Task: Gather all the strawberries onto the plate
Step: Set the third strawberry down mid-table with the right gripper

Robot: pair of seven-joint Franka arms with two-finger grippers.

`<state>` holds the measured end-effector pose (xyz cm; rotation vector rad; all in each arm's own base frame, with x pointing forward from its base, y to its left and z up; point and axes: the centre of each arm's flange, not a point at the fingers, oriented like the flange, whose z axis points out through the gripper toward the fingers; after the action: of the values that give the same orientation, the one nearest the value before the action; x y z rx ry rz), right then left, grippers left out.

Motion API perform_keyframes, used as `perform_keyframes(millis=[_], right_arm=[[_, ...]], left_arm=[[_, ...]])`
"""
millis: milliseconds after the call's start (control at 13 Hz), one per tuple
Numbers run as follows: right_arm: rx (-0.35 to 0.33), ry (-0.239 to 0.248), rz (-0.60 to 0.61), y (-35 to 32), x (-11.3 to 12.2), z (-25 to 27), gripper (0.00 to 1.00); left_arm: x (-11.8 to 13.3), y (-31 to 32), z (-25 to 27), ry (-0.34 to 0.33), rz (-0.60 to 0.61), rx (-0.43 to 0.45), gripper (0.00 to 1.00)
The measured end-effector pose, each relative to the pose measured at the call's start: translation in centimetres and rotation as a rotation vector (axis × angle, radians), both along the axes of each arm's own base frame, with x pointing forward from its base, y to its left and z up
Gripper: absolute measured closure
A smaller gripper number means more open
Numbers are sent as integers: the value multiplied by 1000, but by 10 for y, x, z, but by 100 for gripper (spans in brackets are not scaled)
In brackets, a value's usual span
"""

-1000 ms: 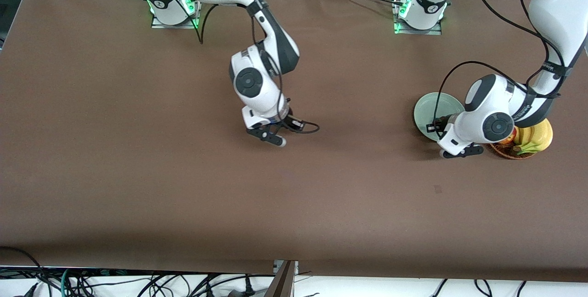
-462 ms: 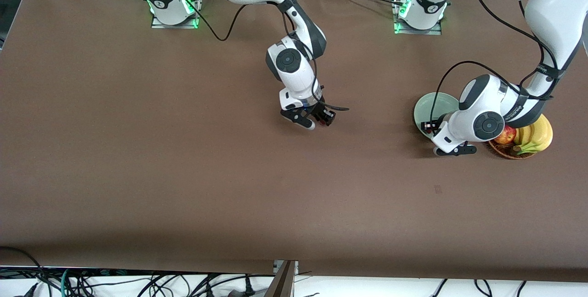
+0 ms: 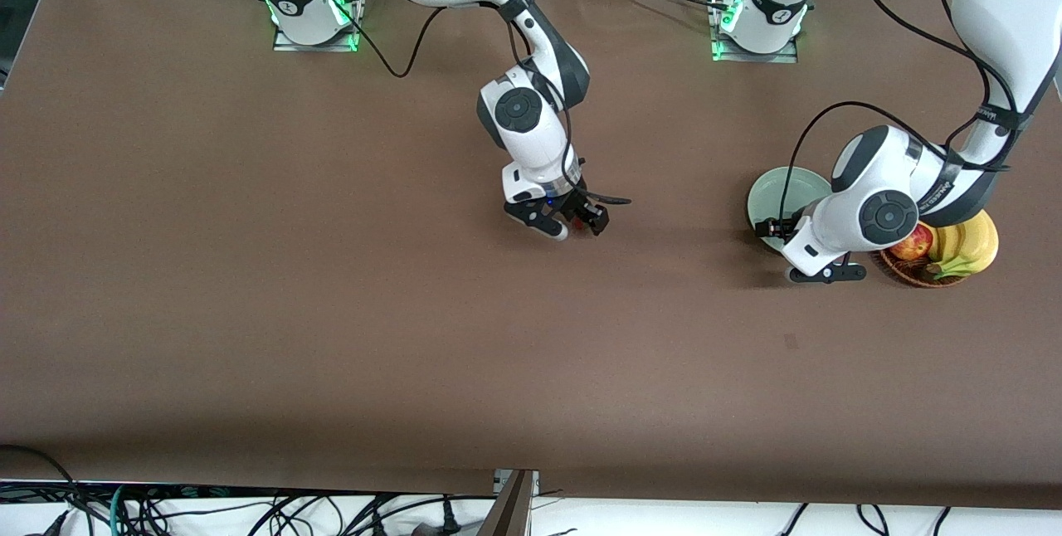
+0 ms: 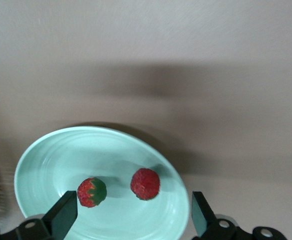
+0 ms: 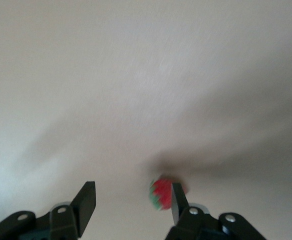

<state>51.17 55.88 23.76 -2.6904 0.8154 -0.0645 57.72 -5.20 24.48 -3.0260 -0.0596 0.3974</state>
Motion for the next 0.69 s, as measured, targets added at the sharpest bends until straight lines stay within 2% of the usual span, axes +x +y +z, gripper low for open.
perform_keyframes(millis=[154,231,308,385,462,538,692], right_arm=[[-61,38,35,-30,26,32,28],[-88,58,69,-47,37,49,19],[-107,70,108,-65,48,66,19],[-122,77,156,-84,59,82,15],[-136,86,209,-104,69,96,4],[-153,97,261,-125,78,106,1],[-193,121,359,-166,94,120,1]], left_arm=[[3,-22,26,-50,-27,-8,0],[4,-30,38,-72,-26,-16,0],[4,-35,46,-92,-11,-22,0],[5,-41,52,-109,11,-28,0],[5,-49,55,-126,36,-33,0],[3,-65,59,-143,60,-42,0],[-8,-127,64,-185,105,-67,0]])
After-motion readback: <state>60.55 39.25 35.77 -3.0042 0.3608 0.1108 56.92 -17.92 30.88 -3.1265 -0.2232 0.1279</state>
